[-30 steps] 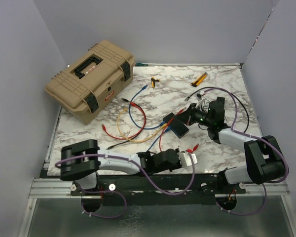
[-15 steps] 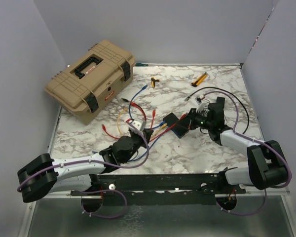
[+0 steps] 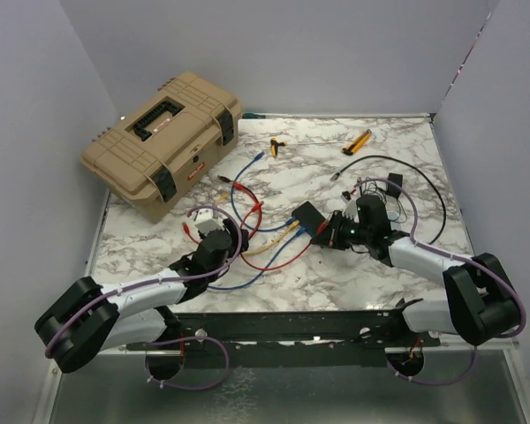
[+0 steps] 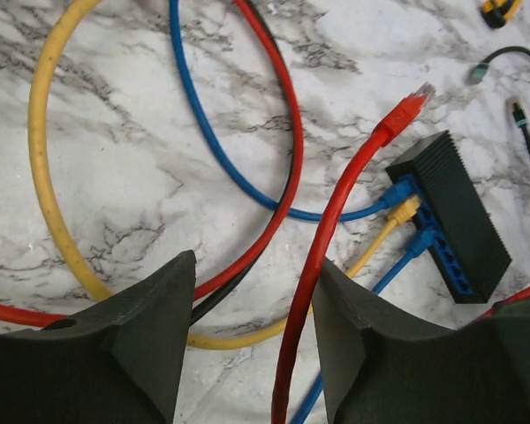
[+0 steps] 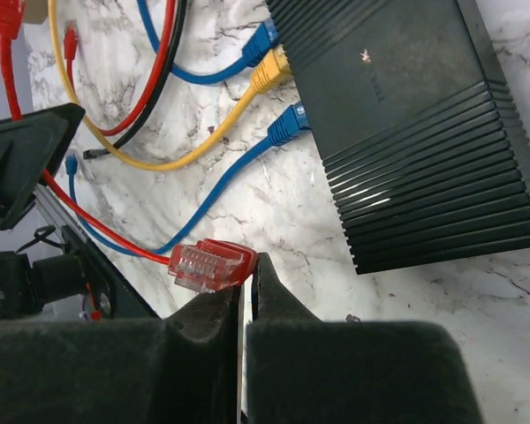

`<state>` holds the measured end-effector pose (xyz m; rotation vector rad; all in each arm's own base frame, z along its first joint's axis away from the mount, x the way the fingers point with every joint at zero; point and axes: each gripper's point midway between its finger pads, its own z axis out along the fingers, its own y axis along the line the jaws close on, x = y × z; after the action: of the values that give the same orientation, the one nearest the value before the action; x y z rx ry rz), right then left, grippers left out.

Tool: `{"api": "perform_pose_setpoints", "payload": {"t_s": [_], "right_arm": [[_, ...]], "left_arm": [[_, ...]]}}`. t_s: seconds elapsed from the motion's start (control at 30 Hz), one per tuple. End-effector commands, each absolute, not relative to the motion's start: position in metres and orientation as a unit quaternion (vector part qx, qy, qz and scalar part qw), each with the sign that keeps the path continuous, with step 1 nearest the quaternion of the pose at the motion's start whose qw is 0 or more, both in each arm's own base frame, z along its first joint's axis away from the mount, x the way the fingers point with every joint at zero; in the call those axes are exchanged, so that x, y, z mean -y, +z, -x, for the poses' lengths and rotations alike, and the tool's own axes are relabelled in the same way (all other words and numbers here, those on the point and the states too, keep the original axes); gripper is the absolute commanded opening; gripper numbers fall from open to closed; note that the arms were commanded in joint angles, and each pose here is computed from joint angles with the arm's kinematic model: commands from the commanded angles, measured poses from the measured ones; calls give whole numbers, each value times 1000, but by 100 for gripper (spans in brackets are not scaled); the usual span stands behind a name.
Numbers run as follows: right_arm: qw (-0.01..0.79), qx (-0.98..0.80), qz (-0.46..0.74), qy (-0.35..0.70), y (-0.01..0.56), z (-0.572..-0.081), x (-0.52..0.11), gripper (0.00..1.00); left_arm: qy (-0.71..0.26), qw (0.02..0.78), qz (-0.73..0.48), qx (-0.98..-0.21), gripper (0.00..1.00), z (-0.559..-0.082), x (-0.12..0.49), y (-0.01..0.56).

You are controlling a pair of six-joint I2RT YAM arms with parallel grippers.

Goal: Insert the plug into the switch port
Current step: Pick up the connector from the center of the board.

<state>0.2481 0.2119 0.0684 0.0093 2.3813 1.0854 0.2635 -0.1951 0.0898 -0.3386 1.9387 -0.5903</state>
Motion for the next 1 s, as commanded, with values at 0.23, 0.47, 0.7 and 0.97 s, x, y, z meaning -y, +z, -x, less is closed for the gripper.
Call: {"api": "perform_pose_setpoints", "payload": {"t_s": [0.23, 0.47, 0.7, 0.97], "right_arm": [[201, -903, -114, 363, 46, -249, -209, 1], [170, -914, -159, 331, 43, -252, -208, 1], [155, -918, -178, 320, 44, -256, -212, 1], [142, -918, -187, 319, 50, -256, -218, 1]], "left_arm": [[-159, 527, 104, -828, 69, -274, 178, 120], [-89, 554, 55, -826, 71, -281, 162, 159], [-232, 508, -84, -825, 71, -275, 249, 155], [-297, 503, -238, -776, 72, -247, 334, 143]]}}
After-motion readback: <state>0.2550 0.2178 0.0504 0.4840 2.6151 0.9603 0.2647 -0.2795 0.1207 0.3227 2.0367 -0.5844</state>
